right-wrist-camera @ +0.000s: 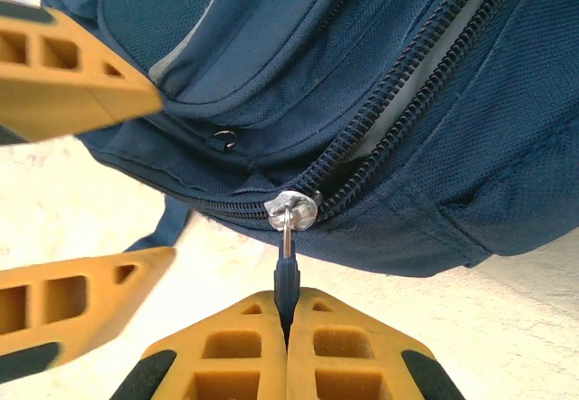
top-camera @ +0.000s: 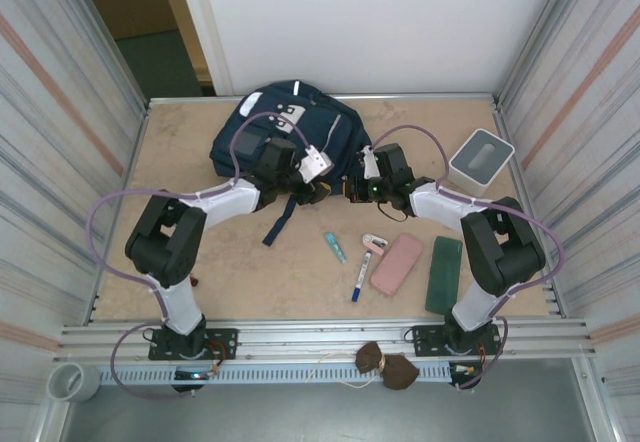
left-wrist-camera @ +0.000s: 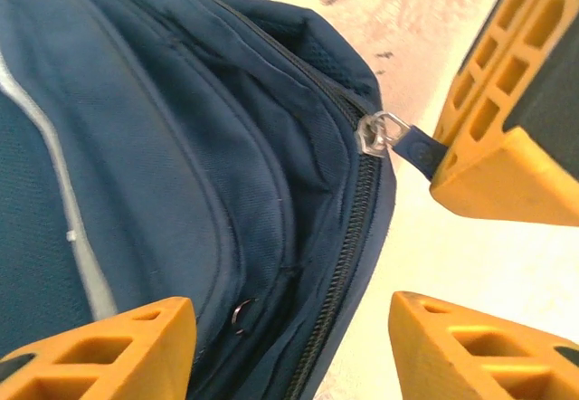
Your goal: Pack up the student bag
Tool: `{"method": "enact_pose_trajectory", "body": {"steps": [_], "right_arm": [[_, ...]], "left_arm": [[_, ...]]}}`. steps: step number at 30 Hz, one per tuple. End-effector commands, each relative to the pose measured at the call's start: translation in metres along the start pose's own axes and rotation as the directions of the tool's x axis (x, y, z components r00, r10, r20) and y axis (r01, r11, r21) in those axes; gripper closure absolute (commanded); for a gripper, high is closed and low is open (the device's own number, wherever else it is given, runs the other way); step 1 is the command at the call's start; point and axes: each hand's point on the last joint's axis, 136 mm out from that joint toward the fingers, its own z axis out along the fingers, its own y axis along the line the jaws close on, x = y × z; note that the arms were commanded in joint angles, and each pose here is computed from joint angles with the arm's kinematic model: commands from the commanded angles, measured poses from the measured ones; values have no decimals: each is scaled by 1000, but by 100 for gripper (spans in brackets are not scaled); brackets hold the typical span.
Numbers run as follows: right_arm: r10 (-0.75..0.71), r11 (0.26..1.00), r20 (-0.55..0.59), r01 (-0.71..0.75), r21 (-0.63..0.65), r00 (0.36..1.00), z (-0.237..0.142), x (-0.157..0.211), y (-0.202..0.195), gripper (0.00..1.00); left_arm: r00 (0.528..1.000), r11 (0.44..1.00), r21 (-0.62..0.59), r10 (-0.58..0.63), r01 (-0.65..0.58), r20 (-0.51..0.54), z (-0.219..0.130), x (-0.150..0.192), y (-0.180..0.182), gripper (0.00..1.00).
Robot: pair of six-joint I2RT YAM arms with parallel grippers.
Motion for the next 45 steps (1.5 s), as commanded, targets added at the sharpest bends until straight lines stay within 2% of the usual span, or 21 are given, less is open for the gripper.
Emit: {"method": "enact_pose_trajectory", "body": {"steps": [1,3,6,10,11,14,19,25,31,32,37,39,42,45], "right_arm": [[3,998,44,0,-62,999,-17,-16,19,100],[3,998,41,0,-64,999,-18,-14,18,100],[4,998,36,-2,-56,999,-21,-12,14,100],[0,998,29,-1,68,1000,-27,-9,-12,100],[-3,994,22,1,114,1000,-29,-7,-21,100],[-2,982,10,0,190,1000,-31,-6,-37,100],[-12,973,-16,15,232,1000,-26,-3,-47,100],[-9,960,-43,21,278,999,-26,-2,-56,100],[8,956,-53,8,294,999,-28,-5,-54,100],[7,961,-50,7,278,999,-28,-7,-51,100],[10,992,-22,-7,128,1000,-27,-14,-18,100],[13,996,-12,-12,91,1000,-28,-16,-9,100],[15,998,-4,-15,62,1000,-30,-18,1,100],[13,999,3,-13,49,1000,-32,-19,8,100]], "left_arm": [[996,995,43,86,-86,-7,4,-4,-3,47],[995,995,49,92,-90,-28,7,0,-3,56],[993,993,57,107,-104,-54,7,7,-3,75],[994,993,75,100,-97,-47,-5,6,-2,98],[995,994,66,88,-85,-38,-9,4,1,100],[998,997,45,58,-58,2,-20,1,5,100],[997,999,27,30,-32,66,-36,2,8,100],[999,1000,5,-8,8,36,-43,19,18,100],[999,1000,2,-12,12,50,-54,23,21,100],[999,1000,7,-14,14,44,-54,24,20,98],[1000,1000,29,-4,3,16,-52,17,12,60],[999,999,37,30,-31,25,-51,6,4,51],[995,994,56,90,-92,42,-44,-12,-10,45],[991,988,87,127,-130,38,-31,-23,-22,43]]}}
